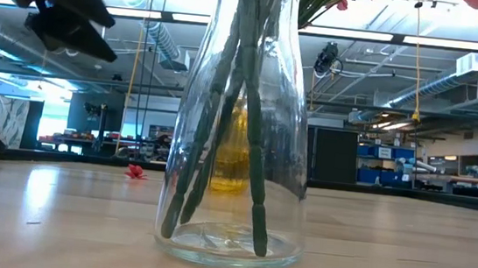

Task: Sort flowers into vase by color
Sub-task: Put the pink tulip into the green vase

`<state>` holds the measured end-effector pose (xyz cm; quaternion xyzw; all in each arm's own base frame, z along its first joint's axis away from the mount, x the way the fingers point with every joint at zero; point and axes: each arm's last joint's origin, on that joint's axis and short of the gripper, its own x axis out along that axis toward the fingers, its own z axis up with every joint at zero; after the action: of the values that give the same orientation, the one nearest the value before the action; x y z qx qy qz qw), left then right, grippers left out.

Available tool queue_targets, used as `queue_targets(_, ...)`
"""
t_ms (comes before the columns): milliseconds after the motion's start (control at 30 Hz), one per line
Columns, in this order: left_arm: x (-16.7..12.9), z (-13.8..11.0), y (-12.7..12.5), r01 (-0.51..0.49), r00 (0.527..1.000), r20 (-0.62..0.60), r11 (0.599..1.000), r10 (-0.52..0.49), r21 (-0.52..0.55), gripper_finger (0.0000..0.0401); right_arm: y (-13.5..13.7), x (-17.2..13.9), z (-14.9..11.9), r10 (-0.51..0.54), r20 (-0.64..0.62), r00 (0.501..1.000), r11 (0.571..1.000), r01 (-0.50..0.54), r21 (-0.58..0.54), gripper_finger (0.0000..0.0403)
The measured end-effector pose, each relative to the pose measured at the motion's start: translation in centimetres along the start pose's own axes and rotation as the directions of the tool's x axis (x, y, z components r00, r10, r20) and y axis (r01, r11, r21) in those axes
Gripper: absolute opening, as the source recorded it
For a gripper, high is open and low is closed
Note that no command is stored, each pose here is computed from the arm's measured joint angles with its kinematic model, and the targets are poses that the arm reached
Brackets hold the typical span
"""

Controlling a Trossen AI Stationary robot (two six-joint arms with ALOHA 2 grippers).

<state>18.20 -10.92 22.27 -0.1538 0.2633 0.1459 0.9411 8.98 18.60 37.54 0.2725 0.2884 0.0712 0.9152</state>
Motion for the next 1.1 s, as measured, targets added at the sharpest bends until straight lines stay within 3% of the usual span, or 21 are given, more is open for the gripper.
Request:
queue_targets(167,0.0,0.3,-0.3,0.016,0.999,0.033,0.999,-0.015,-0.028,0.0335,-1.2,-3.4,1.4,0.086,0.062,0.994,0.984,-0.075,-0.163,0.0006)
queue_targets(367,0.0,0.6,-0.6,0.042,0.997,0.059,0.998,-0.039,-0.056,0.0335,-3.6,-6.5,2.6,0.158,0.042,0.986,0.941,-0.138,-0.309,0.0006)
queue_targets(800,-0.1,0.8,-0.7,0.06,0.996,0.075,0.995,-0.054,-0.077,0.0335,-8.4,-9.9,4.8,0.218,0.052,0.974,0.88,-0.173,-0.443,0.0006)
queue_targets(1100,0.0,0.8,-0.7,0.054,0.996,0.073,0.998,-0.053,-0.022,0.0335,-11.5,-11.4,5.6,0.353,-0.007,0.935,0.804,-0.308,-0.509,0.0005)
